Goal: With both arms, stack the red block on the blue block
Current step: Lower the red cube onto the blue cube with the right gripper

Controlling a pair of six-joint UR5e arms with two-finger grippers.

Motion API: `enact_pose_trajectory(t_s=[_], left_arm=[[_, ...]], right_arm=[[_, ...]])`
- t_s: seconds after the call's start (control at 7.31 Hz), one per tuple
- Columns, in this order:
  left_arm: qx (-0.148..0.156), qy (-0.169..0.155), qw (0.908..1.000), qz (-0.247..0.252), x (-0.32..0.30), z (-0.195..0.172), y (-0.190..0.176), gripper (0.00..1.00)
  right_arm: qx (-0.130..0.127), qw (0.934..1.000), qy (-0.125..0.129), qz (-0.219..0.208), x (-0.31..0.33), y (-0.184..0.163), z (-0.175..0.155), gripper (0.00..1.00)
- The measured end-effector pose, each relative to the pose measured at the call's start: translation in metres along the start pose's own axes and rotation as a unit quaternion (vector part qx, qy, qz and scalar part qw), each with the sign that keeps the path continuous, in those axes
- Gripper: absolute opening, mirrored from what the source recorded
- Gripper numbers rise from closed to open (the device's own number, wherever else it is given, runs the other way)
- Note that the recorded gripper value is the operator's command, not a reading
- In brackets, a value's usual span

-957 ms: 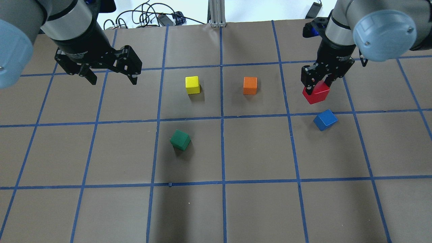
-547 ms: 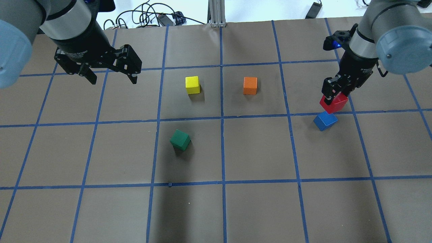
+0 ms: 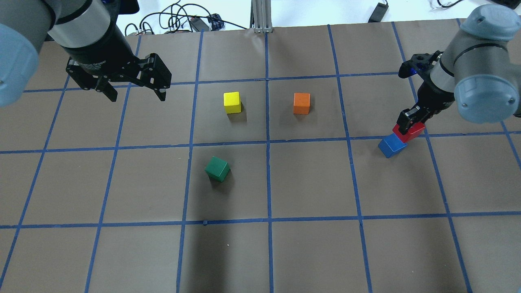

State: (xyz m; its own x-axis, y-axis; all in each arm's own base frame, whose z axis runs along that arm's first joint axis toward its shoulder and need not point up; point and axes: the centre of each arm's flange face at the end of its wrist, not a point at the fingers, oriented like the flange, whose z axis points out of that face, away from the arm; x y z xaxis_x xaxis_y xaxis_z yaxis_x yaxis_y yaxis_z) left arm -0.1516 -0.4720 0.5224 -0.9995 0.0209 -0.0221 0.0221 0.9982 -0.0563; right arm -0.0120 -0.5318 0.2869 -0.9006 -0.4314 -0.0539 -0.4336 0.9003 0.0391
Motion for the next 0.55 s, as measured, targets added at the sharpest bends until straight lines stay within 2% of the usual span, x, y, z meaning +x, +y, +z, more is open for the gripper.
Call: enact_pose_trajectory(t_s=[0.55], left_arm=[[0.000, 0.001, 1.0000, 0.000, 0.0006, 0.0001, -0.0003, 1.00]], right_arm=[[0.003, 1.0000, -0.004, -0.004, -0.0038, -0.0001, 0.0095, 0.00]])
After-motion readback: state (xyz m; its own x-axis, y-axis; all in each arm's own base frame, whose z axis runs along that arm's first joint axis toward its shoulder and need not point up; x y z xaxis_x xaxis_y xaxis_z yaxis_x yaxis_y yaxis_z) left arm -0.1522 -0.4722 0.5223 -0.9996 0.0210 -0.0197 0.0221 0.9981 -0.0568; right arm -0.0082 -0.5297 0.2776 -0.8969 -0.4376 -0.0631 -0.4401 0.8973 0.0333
